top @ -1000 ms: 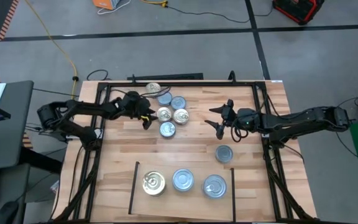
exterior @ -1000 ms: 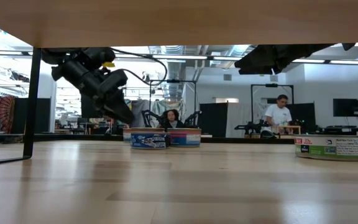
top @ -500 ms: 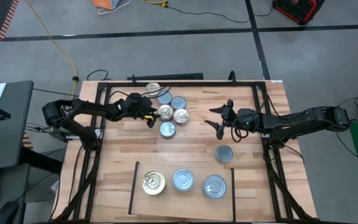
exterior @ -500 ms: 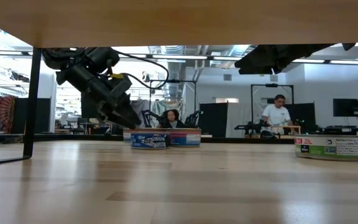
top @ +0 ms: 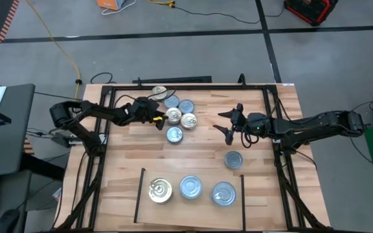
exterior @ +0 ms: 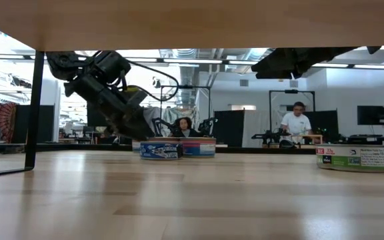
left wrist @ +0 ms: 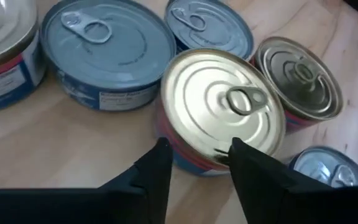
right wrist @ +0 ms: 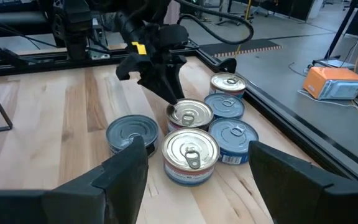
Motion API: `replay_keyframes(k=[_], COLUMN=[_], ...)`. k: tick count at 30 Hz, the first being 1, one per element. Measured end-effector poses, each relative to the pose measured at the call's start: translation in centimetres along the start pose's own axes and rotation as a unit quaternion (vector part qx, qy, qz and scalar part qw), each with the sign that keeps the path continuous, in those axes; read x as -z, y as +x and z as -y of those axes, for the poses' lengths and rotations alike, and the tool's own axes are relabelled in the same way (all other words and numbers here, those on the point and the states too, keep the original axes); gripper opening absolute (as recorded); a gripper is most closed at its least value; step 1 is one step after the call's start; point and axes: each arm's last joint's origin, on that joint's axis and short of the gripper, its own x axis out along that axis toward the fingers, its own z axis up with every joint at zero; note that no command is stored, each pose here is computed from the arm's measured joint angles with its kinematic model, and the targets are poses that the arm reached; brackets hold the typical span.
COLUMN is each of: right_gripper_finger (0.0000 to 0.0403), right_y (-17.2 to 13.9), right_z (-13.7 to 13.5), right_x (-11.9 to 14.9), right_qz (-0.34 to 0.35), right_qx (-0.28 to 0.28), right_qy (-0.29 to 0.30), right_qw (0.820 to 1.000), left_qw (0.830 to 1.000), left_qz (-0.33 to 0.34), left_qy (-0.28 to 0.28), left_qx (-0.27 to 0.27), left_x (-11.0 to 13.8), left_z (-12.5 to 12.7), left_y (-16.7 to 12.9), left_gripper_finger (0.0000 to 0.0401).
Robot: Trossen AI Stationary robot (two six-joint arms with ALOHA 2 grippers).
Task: Stack canned seafood by type on shelf
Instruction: Put the bottom left blue and pink tuna can on the top of the left stacked tuna cans on the shelf
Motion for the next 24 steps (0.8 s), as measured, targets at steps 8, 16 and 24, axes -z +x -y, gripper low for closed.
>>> replay_keyframes(k=[8, 16, 24], right_gripper_finger=[0.0302, 0.0302, 0.0302], right_y=[0.0, 0.0, 0.0], right_z=[0.0, 0.0, 0.0], right_x=[0.0, 0.0, 0.0], right_qz=[0.0, 0.0, -0.001], right_qx=[0.0, 0.0, 0.0], right_qy=[0.0, 0.0, 0.0], right_qw=[1.0, 1.0, 1.0], left_qw=[1.0, 0.998, 0.993], left_qz=[-0.001, -0.05, -0.096], left_qy=[0.018, 0.017, 0.033], left_qx=[-0.021, -0.044, -0.065], left_x=[-0.2, 0.8, 1.2], left_z=[-1.0, -1.5, -1.5], left_y=[-0.3, -0.3, -1.6], left_gripper_finger=[0.0012, 0.0001, 0.0])
